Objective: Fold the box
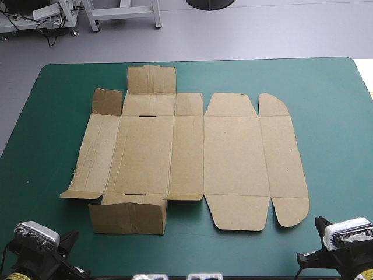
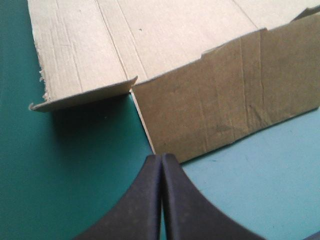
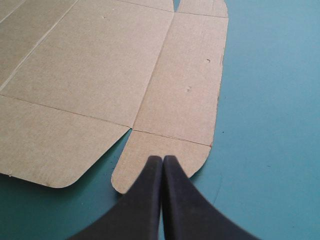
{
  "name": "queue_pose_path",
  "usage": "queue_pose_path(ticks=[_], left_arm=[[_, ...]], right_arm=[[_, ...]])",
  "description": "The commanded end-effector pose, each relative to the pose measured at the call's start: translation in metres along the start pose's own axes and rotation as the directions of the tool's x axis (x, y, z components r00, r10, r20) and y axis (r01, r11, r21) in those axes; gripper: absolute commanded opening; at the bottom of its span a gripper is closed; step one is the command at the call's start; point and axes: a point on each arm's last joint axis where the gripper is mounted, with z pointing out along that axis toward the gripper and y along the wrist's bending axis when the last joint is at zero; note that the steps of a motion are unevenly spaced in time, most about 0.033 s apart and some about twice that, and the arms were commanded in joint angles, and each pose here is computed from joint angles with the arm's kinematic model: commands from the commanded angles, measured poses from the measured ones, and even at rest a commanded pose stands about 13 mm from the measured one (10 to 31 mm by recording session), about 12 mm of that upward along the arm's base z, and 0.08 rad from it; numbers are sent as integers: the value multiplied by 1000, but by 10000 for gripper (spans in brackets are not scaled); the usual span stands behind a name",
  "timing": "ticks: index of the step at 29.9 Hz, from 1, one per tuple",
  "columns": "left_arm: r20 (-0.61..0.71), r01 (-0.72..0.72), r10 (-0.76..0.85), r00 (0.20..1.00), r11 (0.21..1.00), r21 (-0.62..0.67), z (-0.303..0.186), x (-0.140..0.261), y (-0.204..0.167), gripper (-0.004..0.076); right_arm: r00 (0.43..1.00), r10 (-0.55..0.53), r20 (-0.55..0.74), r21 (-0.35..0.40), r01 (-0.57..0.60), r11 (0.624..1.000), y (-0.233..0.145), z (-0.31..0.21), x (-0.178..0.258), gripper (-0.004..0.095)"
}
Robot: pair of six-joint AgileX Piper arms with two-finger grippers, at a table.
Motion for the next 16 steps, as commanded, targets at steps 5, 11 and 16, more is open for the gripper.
queue_pose_path(ticks=[5,11,16], left_arm=[[133,20,-18,991,1000,-13,-7,-30,5,-10],[164,-2,10,986,999,-50,-4,-68,15,-10],[169,-53,80,982,986,-156,5,-105,32,-10]], right_arm=[[997,-6,71,17,4,1000,-1,-3,-11,-13],[996,-6,91,22,4,1000,-2,-3,-13,-13],[993,9,120,28,-13,1000,-3,-3,-16,-13]])
